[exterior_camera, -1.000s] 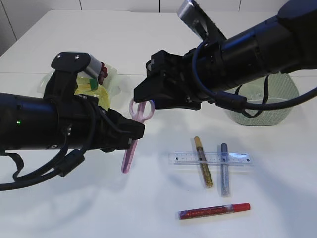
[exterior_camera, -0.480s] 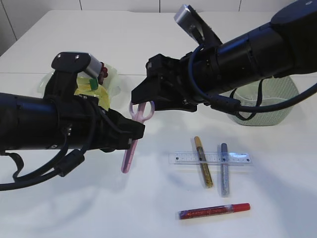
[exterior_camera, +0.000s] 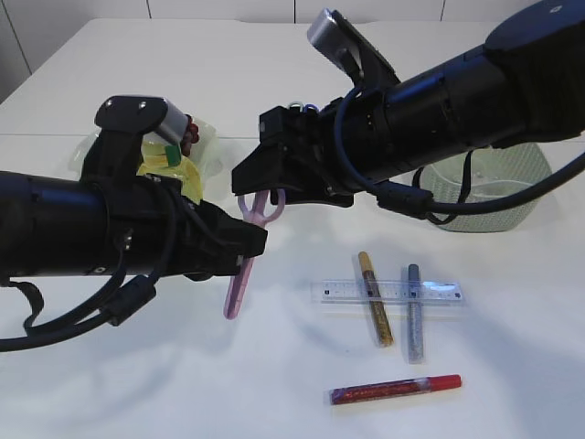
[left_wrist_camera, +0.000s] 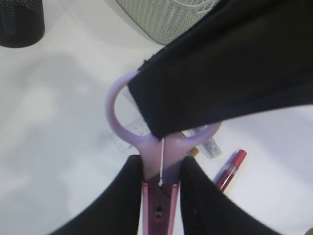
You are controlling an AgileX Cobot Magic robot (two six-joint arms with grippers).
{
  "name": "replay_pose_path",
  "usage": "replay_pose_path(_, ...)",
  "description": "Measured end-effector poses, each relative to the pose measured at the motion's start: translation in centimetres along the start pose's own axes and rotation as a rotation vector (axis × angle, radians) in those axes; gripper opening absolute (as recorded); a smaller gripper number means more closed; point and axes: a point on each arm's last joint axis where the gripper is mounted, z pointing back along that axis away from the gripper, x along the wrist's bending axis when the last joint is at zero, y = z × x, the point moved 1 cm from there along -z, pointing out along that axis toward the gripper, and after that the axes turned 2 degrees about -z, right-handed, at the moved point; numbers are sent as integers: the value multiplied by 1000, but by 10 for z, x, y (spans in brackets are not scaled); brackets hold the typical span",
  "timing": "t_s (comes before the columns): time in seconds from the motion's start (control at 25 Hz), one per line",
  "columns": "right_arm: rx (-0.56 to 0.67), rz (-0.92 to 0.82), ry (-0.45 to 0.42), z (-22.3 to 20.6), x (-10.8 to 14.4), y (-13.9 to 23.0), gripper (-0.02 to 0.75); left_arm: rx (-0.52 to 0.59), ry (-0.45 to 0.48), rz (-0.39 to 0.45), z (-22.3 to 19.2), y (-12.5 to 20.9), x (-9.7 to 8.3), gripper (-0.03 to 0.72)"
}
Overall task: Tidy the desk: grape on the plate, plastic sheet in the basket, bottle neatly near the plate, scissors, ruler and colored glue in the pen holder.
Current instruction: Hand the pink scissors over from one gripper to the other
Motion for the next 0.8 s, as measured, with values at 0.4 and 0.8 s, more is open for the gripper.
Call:
replay_pose_path(0.4, 25, -10, 1, -6, -5, 3, 359, 0, 0, 0, 0, 0, 0, 162)
replay_pose_path(0.8, 49, 4, -6, -6, -5, 5, 113, 0, 0, 0, 0, 0, 0, 162)
